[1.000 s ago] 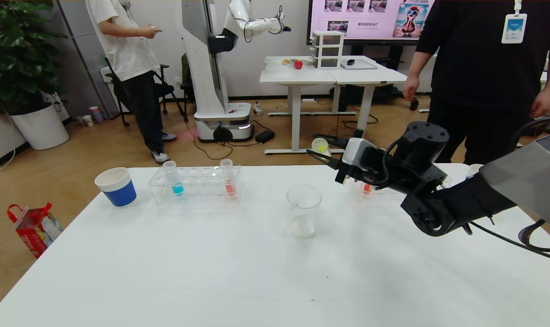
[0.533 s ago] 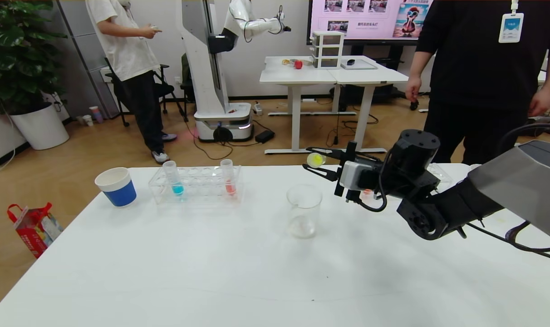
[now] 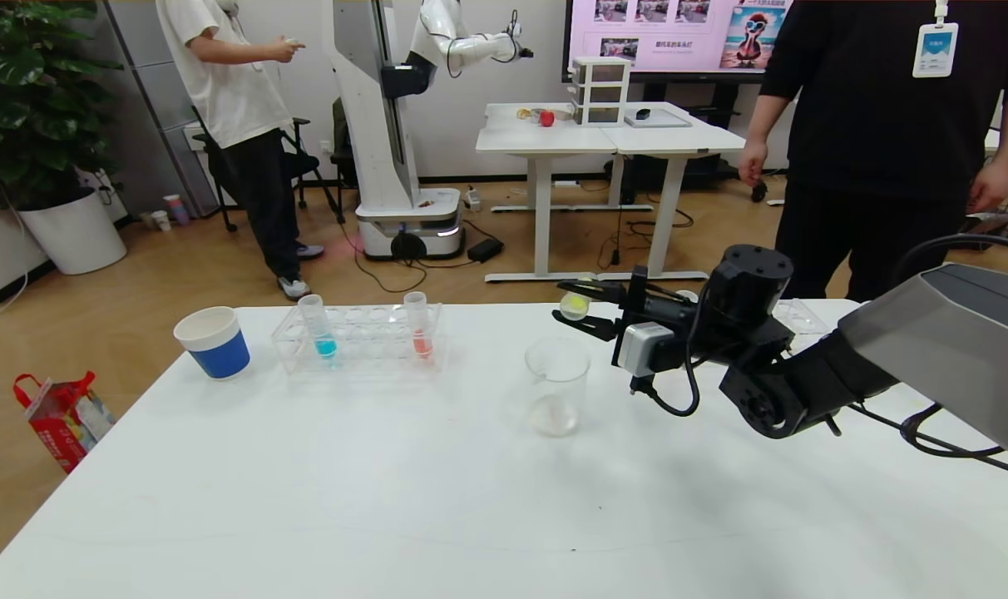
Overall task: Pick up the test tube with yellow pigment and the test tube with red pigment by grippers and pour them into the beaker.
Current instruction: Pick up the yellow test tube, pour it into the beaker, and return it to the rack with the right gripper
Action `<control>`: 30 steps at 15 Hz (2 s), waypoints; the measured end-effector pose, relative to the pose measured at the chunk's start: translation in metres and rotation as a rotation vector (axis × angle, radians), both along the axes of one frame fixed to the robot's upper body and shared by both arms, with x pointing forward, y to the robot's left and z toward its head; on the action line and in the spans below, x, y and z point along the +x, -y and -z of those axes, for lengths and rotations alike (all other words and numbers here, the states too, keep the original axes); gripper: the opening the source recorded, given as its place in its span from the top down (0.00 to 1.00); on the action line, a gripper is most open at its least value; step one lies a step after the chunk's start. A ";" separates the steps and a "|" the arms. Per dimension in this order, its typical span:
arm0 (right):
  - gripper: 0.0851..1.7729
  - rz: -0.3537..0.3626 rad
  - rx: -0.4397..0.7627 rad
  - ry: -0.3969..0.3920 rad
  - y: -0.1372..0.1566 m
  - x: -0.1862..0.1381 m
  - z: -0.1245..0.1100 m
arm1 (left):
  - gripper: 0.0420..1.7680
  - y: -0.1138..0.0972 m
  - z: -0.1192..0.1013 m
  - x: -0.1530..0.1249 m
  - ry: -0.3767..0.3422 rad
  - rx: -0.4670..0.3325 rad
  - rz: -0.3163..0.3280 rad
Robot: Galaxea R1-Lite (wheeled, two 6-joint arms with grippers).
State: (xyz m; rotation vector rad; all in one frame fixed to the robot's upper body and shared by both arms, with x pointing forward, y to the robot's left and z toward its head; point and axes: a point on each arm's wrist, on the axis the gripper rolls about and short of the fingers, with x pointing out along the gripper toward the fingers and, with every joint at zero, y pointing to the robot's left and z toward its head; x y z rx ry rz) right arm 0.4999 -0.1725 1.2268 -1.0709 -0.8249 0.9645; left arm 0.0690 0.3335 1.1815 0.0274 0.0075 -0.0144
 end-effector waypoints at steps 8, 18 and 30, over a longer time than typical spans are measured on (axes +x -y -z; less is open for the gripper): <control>0.76 0.012 -0.036 0.139 -0.004 0.011 0.000 | 0.01 0.000 0.000 0.000 0.000 0.000 0.000; 0.76 0.013 -0.100 0.287 -0.006 0.015 0.009 | 0.01 0.000 0.000 0.000 0.000 0.000 0.000; 0.76 0.035 -0.177 0.469 -0.005 0.019 0.014 | 0.01 0.000 0.000 0.000 0.000 0.000 0.000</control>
